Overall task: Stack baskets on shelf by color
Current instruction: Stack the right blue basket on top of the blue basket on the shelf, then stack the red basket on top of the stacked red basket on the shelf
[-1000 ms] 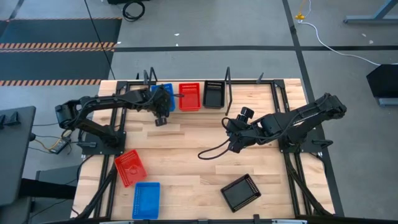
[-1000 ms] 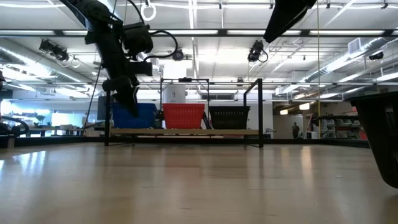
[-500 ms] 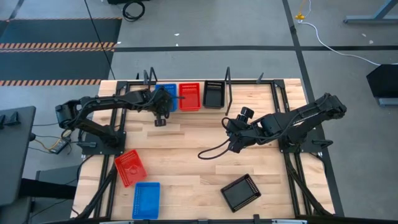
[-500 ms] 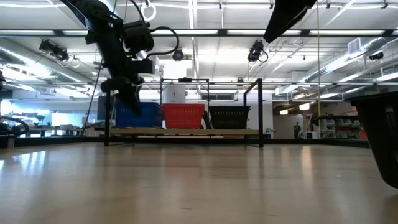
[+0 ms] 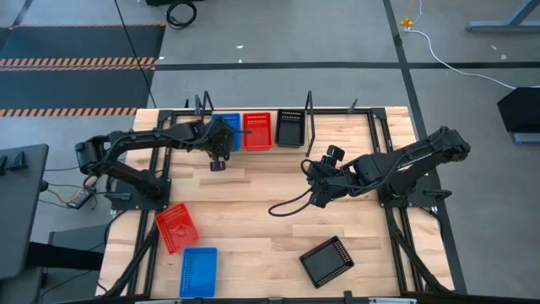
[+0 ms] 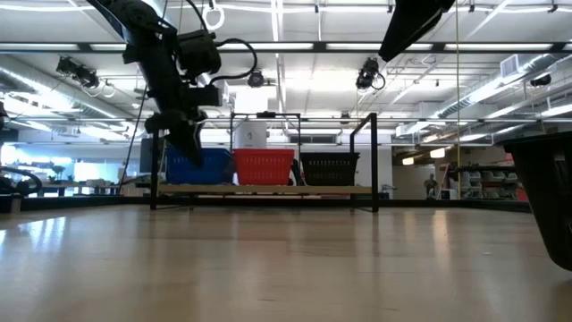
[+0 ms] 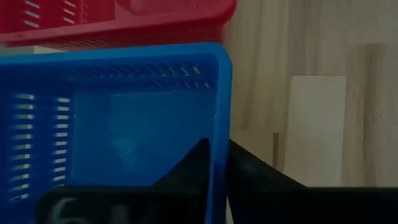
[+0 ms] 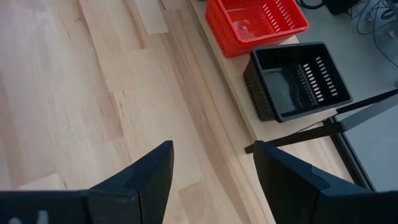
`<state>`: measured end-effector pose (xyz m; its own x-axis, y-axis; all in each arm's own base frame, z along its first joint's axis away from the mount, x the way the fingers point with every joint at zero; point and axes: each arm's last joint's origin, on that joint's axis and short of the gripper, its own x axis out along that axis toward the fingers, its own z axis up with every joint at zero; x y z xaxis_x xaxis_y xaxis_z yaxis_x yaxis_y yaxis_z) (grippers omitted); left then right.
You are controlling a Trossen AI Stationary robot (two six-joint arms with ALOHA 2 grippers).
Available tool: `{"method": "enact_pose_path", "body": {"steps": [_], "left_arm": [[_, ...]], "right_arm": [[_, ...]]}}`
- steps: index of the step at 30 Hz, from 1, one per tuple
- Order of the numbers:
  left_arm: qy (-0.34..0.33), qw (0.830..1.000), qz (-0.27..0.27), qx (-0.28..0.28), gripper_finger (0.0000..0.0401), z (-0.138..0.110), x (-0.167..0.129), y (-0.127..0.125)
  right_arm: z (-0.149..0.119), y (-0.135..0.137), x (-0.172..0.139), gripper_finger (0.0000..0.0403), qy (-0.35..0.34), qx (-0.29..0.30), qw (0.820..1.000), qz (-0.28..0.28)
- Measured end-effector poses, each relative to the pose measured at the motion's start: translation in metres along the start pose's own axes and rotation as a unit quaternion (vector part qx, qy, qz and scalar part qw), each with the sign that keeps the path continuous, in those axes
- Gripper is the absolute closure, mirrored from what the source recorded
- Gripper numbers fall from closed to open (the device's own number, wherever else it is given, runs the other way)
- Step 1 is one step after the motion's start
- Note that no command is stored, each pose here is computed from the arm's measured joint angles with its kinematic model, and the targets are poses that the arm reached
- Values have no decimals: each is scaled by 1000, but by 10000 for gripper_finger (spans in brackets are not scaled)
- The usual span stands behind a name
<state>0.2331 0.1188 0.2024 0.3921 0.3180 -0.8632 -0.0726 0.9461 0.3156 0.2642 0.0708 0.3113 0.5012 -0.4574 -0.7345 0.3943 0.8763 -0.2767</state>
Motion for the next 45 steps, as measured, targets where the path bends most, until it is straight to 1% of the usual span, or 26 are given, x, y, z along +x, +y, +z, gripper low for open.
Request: {"method": "enact_pose_path", "body": {"steps": [8,12,16,26,30,33,38,42,45], "left_arm": [[9,1000,1,-25,357,-1,0,-1],[21,999,22,-29,346,-1,-2,-4],[17,999,22,-26,331,1,-8,-9],[-17,998,43,-36,301,2,-42,-20],[-36,997,37,-49,295,9,-64,-23],[-45,997,19,-56,294,21,-83,-30],[-63,993,-65,-78,294,37,-116,-56],[-46,988,-111,-95,293,39,-134,-85],[-1,984,-131,-122,293,30,-141,-105]], "right_arm": [[0,0,0,174,1,0,1000,2],[0,0,0,174,1,-1,1000,2],[0,0,0,174,1,-3,1000,2],[0,0,0,174,1,-3,1000,2],[0,0,0,174,0,-4,1000,3],[0,0,0,174,0,-3,1000,3],[0,1,0,174,-1,-3,1000,5],[0,3,1,174,-1,1,1000,19],[-5,10,10,174,-1,3,999,46]]}}
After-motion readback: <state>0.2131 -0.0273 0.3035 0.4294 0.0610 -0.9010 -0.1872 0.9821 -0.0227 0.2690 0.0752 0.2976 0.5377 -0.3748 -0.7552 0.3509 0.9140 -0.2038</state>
